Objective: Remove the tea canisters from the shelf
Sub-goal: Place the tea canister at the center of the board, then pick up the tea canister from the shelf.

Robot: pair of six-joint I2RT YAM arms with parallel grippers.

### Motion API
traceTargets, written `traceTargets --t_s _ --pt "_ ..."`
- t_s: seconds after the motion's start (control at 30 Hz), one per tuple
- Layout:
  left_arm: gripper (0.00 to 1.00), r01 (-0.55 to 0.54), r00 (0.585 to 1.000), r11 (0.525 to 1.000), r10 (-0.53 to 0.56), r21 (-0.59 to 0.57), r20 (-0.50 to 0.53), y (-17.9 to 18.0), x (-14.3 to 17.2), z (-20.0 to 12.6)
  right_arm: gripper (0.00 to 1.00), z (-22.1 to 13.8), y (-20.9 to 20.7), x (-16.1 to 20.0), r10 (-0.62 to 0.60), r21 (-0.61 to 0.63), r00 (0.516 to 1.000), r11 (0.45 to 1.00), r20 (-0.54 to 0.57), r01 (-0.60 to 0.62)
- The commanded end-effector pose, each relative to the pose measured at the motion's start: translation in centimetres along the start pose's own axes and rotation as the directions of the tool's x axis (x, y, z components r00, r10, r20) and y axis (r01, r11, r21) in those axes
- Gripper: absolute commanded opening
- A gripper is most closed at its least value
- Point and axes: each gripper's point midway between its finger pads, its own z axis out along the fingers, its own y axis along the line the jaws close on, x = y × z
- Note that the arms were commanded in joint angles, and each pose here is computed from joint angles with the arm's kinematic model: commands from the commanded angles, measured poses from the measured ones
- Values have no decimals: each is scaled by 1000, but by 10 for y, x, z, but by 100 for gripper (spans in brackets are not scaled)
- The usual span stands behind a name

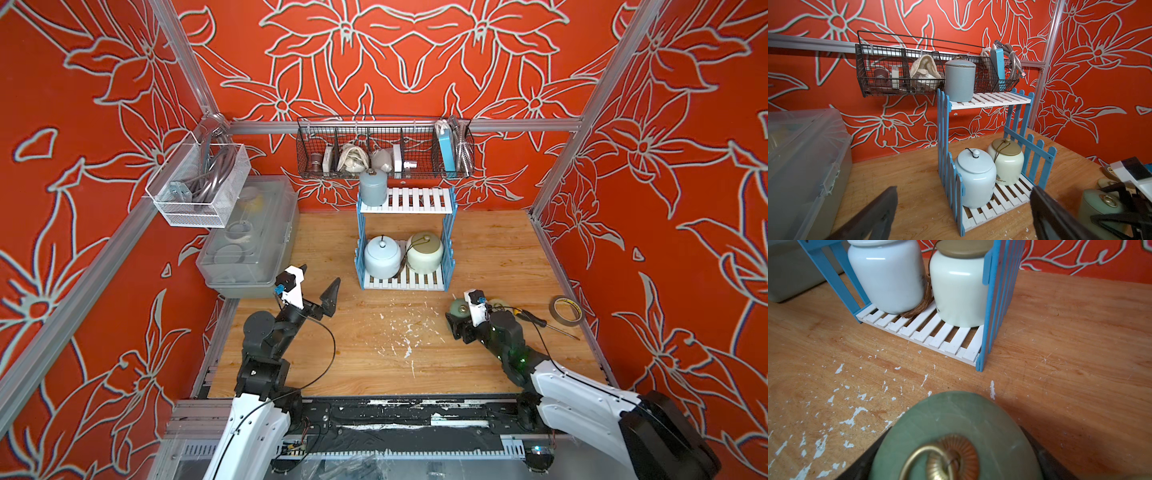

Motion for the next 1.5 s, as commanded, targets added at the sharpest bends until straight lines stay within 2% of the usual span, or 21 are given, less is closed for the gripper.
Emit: traceTargets --t_s 0.0,0.27,0.6,0.63,0.67,0.8,0.93,1.07,1.17,1.27,1.47 --pt "98 -16 1000 1000 16 5 21 -1 -6 -2 66 -1 4 -40 27 -14 990 1000 136 -25" --pt "98 -26 999 1000 26 9 31 -3 -6 -2 71 -4 -2 -29 5 20 993 1000 114 -7" --pt "98 -27 999 1000 26 13 40 -3 -7 -2 92 0 -1 -28 48 13 994 999 94 -49" --pt "98 -15 999 1000 15 14 33 -3 -8 -2 98 1 -1 -28 46 11 995 999 84 -47" --pt "98 -9 1000 1000 9 13 26 -3 -8 -2 99 1 0 -30 46 9 996 999 79 -47" --pt "98 -34 998 999 33 10 47 -3 -7 -3 100 -3 -2 -39 59 20 993 998 103 -61" --pt "98 11 1000 1000 -11 11 12 -3 -7 -1 99 -9 2 -54 69 1 991 998 112 -69" --pt "98 26 1000 1000 -26 16 10 -6 -10 -2 99 -21 3 -77 90 -5 982 996 166 -90" --pt "98 46 999 999 -46 15 -27 -7 -18 0 99 -31 5 -96 92 -18 980 996 173 -91" --pt "98 4 999 1000 -3 21 -52 -11 -24 2 99 -43 6 -113 78 -22 978 997 194 -75" --pt "98 -14 989 999 22 53 -144 -17 -39 14 99 -71 -8 -141 62 58 971 995 231 -77"
